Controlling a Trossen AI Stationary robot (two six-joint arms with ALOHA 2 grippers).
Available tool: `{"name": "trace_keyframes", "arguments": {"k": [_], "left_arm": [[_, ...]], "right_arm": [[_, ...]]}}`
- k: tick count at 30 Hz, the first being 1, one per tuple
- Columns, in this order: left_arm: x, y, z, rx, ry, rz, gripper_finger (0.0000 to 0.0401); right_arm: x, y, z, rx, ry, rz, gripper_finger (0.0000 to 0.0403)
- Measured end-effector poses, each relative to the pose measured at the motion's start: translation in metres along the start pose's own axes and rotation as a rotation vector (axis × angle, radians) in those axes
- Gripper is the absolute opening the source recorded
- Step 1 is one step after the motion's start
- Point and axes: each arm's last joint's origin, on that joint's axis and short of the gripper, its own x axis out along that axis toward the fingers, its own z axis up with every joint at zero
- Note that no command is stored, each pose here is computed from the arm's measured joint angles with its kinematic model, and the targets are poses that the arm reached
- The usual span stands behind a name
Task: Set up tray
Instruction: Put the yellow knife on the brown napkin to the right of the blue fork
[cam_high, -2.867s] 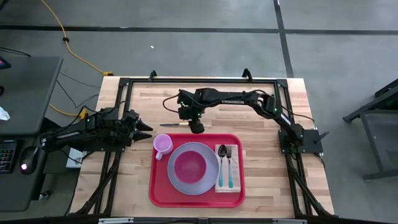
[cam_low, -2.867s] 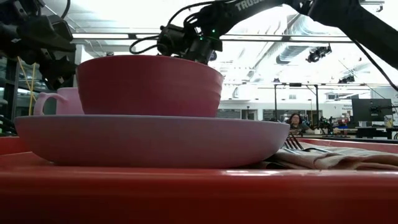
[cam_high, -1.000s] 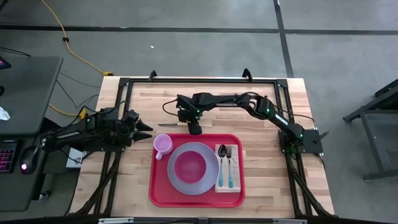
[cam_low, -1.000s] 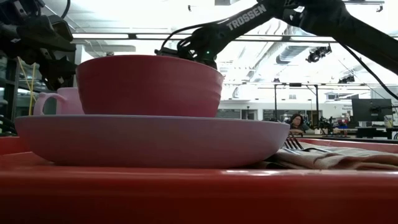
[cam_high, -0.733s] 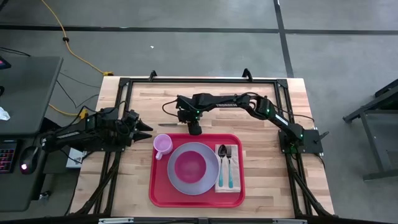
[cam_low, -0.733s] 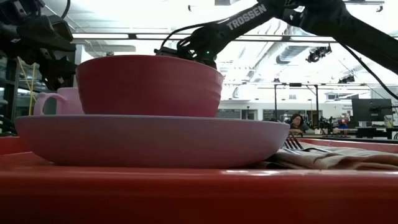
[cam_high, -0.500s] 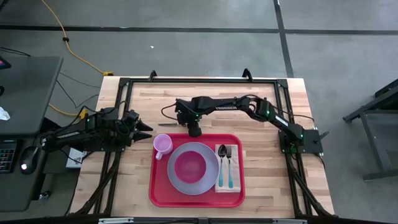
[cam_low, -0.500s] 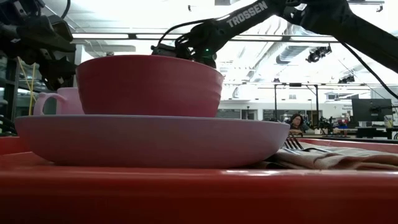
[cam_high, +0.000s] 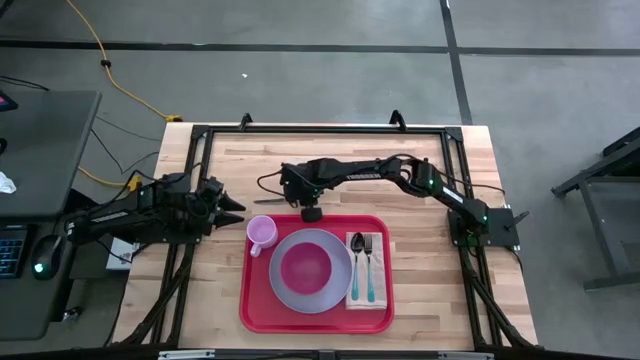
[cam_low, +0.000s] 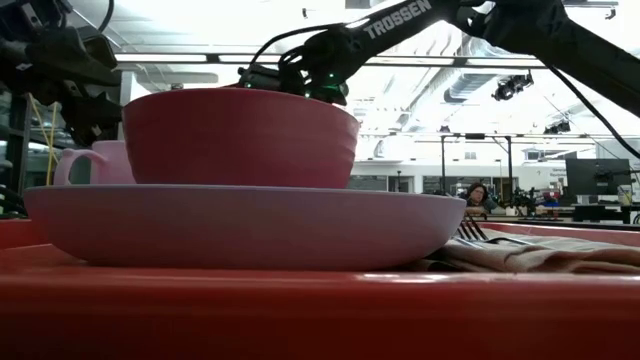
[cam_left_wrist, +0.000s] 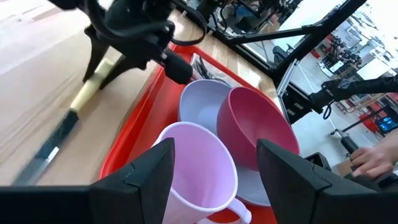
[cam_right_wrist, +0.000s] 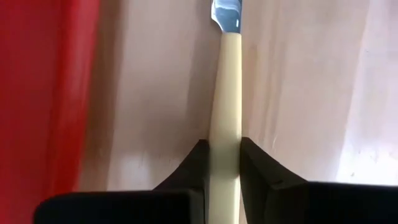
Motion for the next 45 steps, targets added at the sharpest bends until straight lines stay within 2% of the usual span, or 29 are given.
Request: {"name": "trace_keyframes", "arguments": {"k": [6, 10, 20, 27, 35, 45], "left_arm": [[0.000, 0.001, -0.001, -0.002, 0.012, 0.007, 0.0255], [0.000, 0.001, -0.001, -0.002, 0.012, 0.007, 0.0255], [0.000, 0.001, -0.001, 0.004, 0.012, 0.006, 0.0255], [0.000, 0.001, -0.001, 0.023, 0.013, 0.006, 0.0255], [0.000, 0.001, -0.001, 0.023, 0.013, 0.005, 0.0255], [0.000, 0.000, -0.001, 0.056, 0.012, -0.002, 0.0255]], "right_arm": [[-0.009, -0.012, -0.004, 0.113, 0.018, -0.065, 0.0041], [-0.020, -0.022, -0.005, 0.164, 0.036, -0.068, 0.0034], [-0.064, -0.037, 0.007, 0.284, 0.046, -0.109, 0.0034], [-0.097, -0.047, 0.001, 0.482, 0.123, -0.107, 0.0033], [-0.121, -0.038, -0.016, 0.681, 0.228, -0.108, 0.0033], [-0.168, -0.011, -0.022, 0.820, 0.262, -0.200, 0.0034]]}}
